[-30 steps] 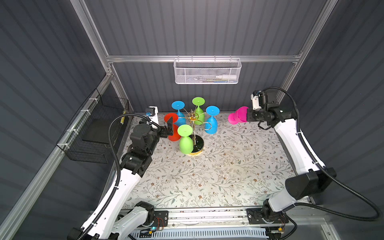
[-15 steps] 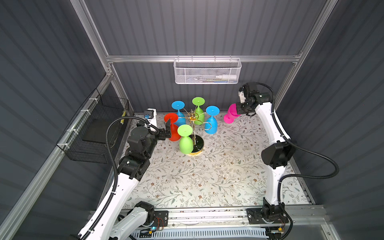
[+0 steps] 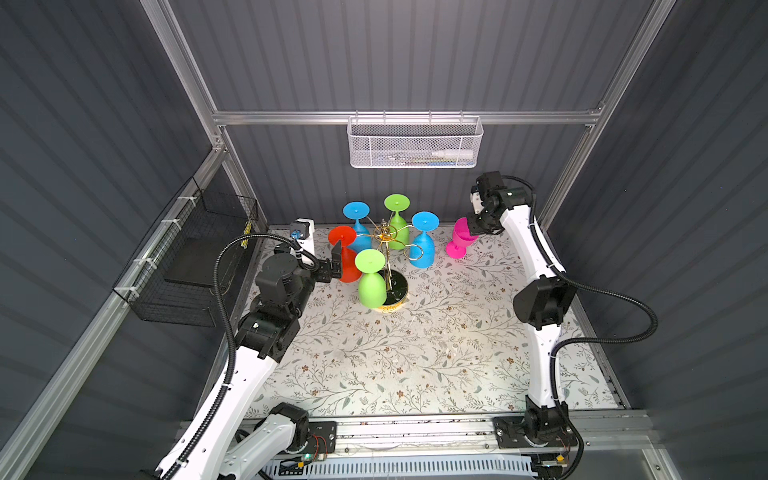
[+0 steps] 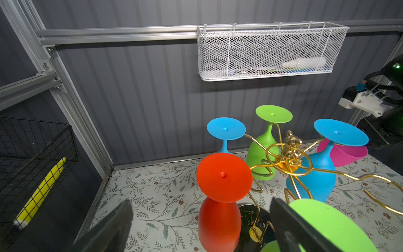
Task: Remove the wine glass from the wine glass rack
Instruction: 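Lower the magenta glass upright onto the table and open the right gripper, then move the right gripper to the blue glass on the rack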
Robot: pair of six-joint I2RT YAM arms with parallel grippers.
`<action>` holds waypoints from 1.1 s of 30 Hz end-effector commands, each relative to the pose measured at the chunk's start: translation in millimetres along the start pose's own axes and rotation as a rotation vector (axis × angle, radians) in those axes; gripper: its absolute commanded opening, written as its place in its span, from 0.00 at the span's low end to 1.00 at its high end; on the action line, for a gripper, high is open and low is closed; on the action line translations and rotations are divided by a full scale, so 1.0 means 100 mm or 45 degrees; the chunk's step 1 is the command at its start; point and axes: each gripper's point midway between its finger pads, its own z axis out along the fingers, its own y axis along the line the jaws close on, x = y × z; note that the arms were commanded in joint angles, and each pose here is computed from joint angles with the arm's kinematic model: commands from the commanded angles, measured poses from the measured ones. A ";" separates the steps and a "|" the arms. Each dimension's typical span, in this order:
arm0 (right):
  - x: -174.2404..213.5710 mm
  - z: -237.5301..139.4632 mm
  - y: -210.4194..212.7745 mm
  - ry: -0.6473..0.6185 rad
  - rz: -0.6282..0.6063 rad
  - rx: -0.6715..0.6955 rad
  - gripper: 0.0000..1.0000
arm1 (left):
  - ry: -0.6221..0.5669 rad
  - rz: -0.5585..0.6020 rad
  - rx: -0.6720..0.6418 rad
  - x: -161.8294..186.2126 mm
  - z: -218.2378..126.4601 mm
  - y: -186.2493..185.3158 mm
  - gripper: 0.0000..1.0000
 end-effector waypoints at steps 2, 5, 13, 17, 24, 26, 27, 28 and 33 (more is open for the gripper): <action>0.09 0.01 0.01 0.053 -0.044 0.013 0.00 | -0.012 0.009 0.010 -0.06 -0.01 0.00 1.00; 0.13 0.08 0.03 0.078 -0.056 0.014 0.00 | -0.008 0.009 0.016 -0.06 0.00 -0.01 1.00; 0.20 0.23 0.12 0.119 -0.076 -0.003 0.00 | -0.009 0.013 0.015 -0.07 -0.03 0.00 1.00; 0.20 0.26 0.17 0.119 -0.079 -0.017 0.00 | -0.009 0.012 0.015 -0.07 -0.03 0.00 1.00; 0.17 0.26 0.22 0.107 -0.074 -0.043 0.12 | -0.001 0.017 0.013 -0.06 -0.03 0.00 1.00; 0.16 0.25 0.25 0.099 -0.067 -0.062 0.14 | -0.002 0.017 0.014 -0.06 -0.03 0.00 1.00; 0.15 0.23 0.27 0.092 -0.064 -0.078 0.15 | -0.004 0.017 0.014 -0.07 -0.03 0.00 1.00; 0.12 0.21 0.28 0.079 -0.057 -0.090 0.17 | -0.006 0.017 0.013 -0.07 -0.03 0.00 1.00; -0.05 0.02 0.35 -0.025 0.007 -0.196 0.33 | -0.001 0.021 0.011 -0.06 -0.03 0.00 1.00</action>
